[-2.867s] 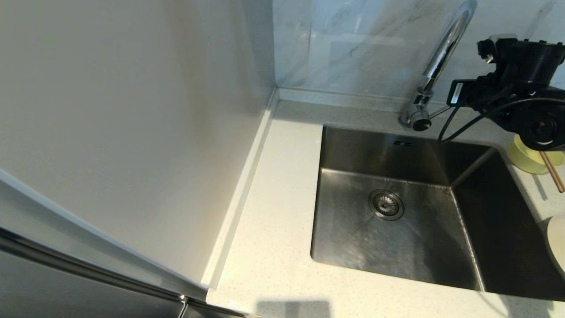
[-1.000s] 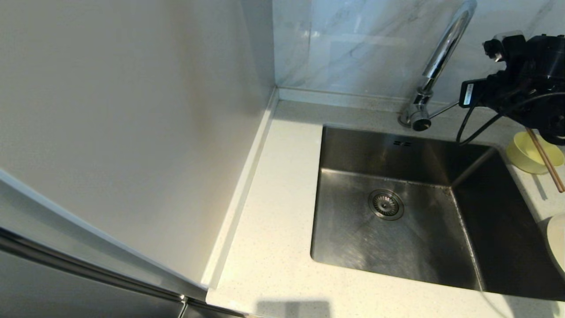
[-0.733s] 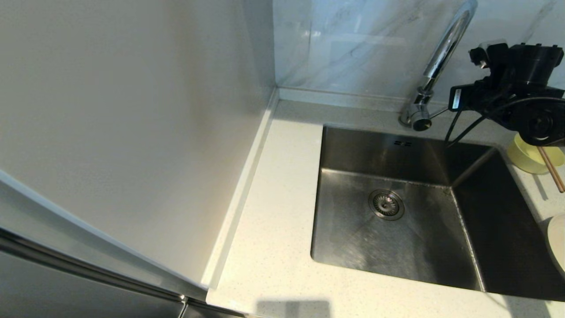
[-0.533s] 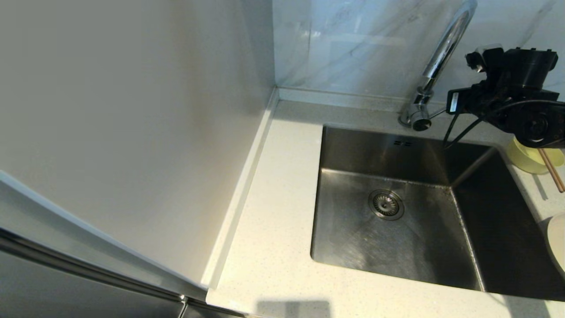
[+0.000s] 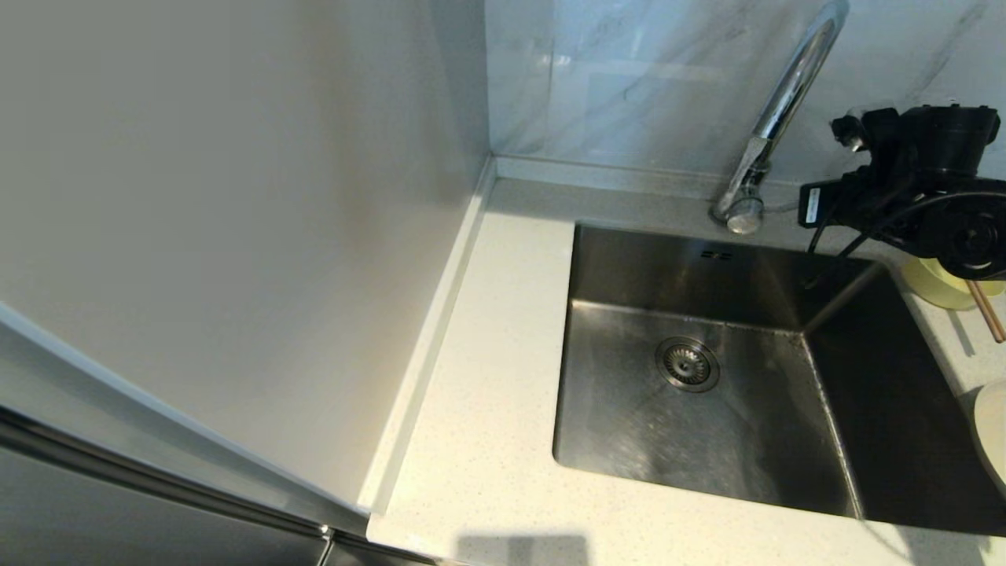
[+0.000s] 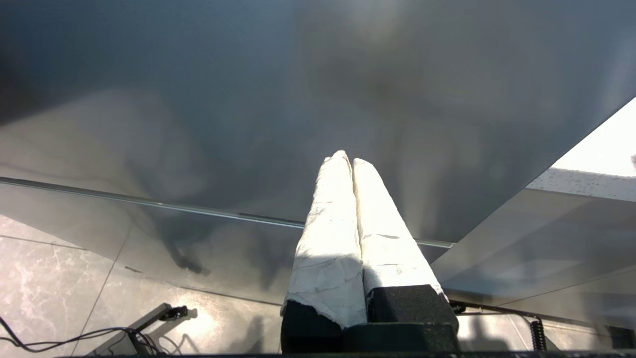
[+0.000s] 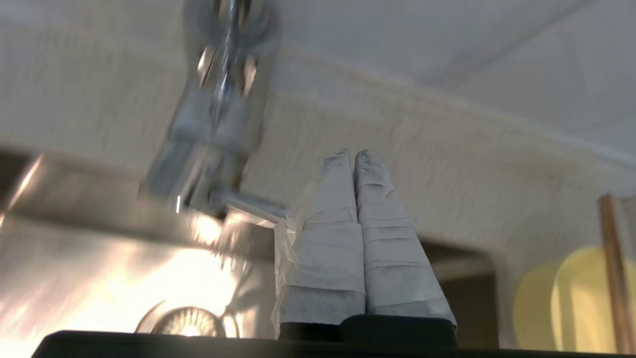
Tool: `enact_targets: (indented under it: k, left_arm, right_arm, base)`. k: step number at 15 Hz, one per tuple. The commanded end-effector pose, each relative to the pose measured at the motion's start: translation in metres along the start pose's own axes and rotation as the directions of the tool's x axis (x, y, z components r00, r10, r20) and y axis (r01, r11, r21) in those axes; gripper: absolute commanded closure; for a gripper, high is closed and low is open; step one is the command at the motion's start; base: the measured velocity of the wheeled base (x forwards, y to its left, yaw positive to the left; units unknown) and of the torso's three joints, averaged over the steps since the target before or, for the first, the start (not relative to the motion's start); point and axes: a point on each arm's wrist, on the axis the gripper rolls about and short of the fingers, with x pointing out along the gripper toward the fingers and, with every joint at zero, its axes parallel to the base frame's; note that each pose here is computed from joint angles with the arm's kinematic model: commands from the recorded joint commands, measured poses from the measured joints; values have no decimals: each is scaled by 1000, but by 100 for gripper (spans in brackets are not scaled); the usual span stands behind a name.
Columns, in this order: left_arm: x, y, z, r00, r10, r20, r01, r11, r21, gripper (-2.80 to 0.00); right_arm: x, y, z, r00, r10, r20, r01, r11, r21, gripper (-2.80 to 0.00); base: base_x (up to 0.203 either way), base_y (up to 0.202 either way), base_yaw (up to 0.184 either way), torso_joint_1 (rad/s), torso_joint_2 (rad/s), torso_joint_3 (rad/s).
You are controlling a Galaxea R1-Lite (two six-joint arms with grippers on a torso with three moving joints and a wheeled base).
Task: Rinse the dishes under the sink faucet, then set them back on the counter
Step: Turn on the faucet, then rinse the plate
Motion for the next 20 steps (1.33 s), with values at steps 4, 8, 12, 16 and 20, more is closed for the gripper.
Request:
enact_targets:
  k: [4,8,12,16,20]
  left_arm:
    - [0,0,0,1000,0,0,0,1000,-1,0]
    - [0,0,0,1000,0,0,0,1000,-1,0]
    - [0,0,0,1000,0,0,0,1000,-1,0]
    - [0,0,0,1000,0,0,0,1000,-1,0]
    - [0,0,0,1000,0,0,0,1000,-1,0]
  right_arm:
    - [-13,-8,10,1000,-6,31,6,1000,5,0]
    - [-31,-57,26,981,-185,62,183,982,34,0]
    - [-113,-92,54,976,-213,54,203,969,143,0]
    - [-218,-101,34,938,1,-346,92,964,251,0]
    - [-282,-87,6,849,26,-528,122,962,242,0]
  base:
    - [0,0,0,0,0,0]
    - [0,0,0,0,0,0]
    - [0,0,0,0,0,0]
    - [0,0,0,0,0,0]
    - [0,0,0,0,0,0]
